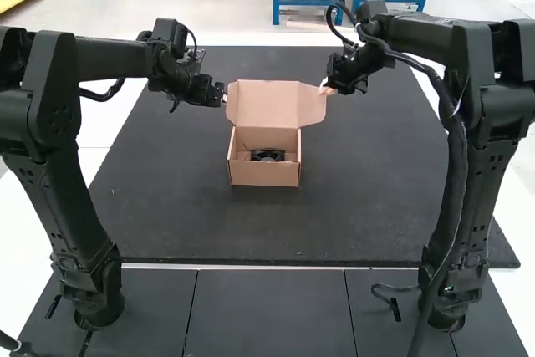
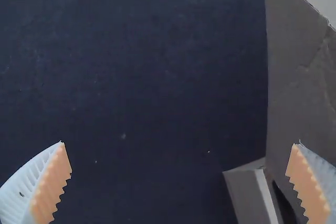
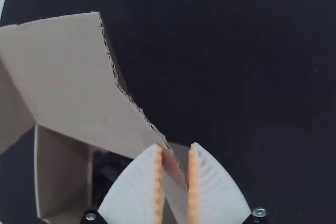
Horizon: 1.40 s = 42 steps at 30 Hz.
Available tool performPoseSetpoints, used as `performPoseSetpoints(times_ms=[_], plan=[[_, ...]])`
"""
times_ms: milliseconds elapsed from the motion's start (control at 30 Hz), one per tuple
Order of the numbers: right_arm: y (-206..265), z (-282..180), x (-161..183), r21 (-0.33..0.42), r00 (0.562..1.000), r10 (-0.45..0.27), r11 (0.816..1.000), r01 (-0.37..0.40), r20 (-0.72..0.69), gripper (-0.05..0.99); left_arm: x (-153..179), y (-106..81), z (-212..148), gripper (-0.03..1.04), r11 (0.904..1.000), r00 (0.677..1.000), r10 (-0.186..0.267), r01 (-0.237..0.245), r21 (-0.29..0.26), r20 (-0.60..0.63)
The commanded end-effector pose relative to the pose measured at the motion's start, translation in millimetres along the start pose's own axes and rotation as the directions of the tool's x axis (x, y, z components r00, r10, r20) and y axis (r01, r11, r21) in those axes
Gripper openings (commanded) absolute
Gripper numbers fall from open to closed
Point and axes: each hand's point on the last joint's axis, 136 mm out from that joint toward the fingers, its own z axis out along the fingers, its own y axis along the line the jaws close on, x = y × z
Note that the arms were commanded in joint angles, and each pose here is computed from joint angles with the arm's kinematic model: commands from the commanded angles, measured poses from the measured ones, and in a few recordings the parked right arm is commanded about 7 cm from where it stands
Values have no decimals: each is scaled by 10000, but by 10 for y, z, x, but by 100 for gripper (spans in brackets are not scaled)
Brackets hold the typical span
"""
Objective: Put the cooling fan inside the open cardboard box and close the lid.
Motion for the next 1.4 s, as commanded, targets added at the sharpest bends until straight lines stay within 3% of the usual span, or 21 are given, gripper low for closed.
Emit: performPoseSetpoints(times_ms=[0, 100, 233, 333, 633, 1067, 1367], plan=[[53, -70, -106, -10, 9992, -217, 9998, 218, 333, 3, -297, -74, -222, 97, 9998, 9963, 102, -114, 142, 849], [59, -67, -103, -48, 9991, -288, 9996, 290, 306, 0, -293, -74, -224, 97, 9998, 9966, 97, -109, 144, 819], [102, -54, -31, -26, 9958, -917, 9958, 917, 76, -1, -294, -75, -231, 97, 9998, 9968, 107, -119, 143, 789], [186, -10, 81, 63, 9858, -1665, 9860, 1666, -211, -1, -297, -77, -241, 97, 9998, 9969, 104, -116, 144, 774], [623, 101, 229, -114, 9572, -2885, 9573, 2888, 240, 0, -336, -85, -295, 97, 9998, 9956, 130, -143, 138, 924], [833, 122, 367, -270, 9554, -2952, 9550, 2953, 83, 0, -235, -105, -353, 97, 9997, 9983, 161, -172, 192, 565], [760, -22, 494, -85, 9597, -2804, 9599, 2803, -200, 0, -98, -297, -454, 97, 9963, 9982, 379, -413, 748, 457]])
